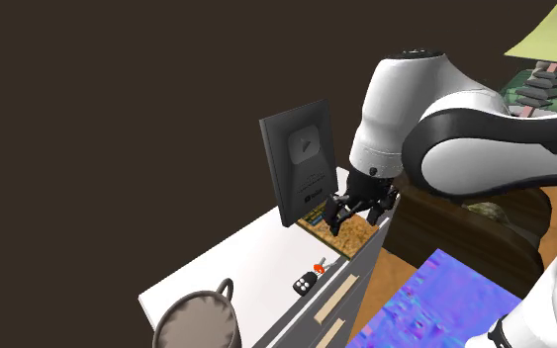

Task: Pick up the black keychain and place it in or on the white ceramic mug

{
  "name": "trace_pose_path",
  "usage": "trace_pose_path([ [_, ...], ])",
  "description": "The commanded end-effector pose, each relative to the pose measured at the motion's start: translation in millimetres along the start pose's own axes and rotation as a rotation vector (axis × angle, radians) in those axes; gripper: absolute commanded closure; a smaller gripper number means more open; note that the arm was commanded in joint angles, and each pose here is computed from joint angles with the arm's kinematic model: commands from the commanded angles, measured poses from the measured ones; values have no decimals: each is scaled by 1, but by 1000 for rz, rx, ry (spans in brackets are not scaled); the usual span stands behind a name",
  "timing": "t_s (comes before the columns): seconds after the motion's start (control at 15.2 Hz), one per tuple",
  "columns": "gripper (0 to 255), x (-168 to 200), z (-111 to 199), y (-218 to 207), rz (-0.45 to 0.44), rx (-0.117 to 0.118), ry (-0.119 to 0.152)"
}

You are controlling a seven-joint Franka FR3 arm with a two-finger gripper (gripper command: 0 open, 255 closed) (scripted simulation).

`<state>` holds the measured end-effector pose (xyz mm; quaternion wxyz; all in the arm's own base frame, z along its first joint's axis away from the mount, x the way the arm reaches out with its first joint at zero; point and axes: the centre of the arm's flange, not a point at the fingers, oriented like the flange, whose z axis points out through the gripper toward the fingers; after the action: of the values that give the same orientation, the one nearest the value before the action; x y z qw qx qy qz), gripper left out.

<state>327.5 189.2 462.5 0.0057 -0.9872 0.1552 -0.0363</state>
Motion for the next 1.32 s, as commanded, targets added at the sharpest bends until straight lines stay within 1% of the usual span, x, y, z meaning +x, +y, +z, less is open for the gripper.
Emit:
trace_pose_path([
  [0.0,0,-5,16,-20,29,-2,-9],
  [0.53,0,-15,82,-102,135,-14,-44],
  [1.06,0,-17,125,-105,139,-15,-45],
  [1.25,0,-17,125,-105,139,-15,-45],
])
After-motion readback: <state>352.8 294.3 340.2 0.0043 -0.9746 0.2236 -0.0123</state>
